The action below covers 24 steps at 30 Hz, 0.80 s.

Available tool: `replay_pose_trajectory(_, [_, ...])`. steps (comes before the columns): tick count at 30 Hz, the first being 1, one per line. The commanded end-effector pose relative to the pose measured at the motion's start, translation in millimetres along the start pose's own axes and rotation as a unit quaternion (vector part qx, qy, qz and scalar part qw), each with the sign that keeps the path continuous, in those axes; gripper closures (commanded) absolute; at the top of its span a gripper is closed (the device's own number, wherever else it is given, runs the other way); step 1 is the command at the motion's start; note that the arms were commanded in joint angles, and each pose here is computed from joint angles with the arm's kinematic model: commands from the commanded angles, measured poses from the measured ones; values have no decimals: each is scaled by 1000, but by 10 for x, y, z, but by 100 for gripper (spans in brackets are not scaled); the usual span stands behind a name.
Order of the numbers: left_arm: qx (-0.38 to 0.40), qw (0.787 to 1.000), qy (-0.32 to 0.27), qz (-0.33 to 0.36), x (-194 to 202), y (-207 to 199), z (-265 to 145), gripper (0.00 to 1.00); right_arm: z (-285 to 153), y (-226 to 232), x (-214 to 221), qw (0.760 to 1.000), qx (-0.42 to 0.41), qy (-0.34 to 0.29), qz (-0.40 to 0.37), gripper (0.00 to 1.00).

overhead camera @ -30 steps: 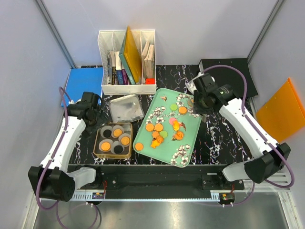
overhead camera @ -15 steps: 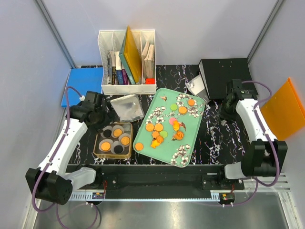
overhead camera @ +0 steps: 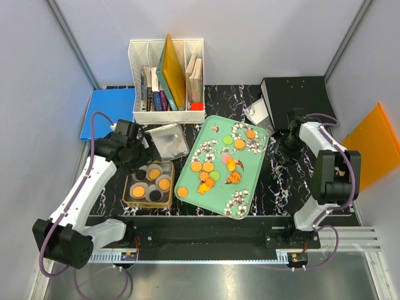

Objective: Pack the cookies

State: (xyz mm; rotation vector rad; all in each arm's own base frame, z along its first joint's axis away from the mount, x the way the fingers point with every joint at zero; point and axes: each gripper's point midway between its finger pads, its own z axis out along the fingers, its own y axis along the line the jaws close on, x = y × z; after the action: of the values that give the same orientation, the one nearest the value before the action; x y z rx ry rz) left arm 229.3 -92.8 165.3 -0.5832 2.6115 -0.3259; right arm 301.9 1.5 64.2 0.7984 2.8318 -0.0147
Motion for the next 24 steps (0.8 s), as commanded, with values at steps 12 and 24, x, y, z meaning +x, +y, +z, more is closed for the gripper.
replay_pose_trajectory(12, [25, 999, -18, 16, -74, -97, -33, 1, 176, 101, 53, 999, -25, 33, -9, 37])
replay_pose_trajectory(24, [34, 999, -11, 31, -118, -190, -11, 1, -604, 343, -56, 989, -133, -59, 6, 35])
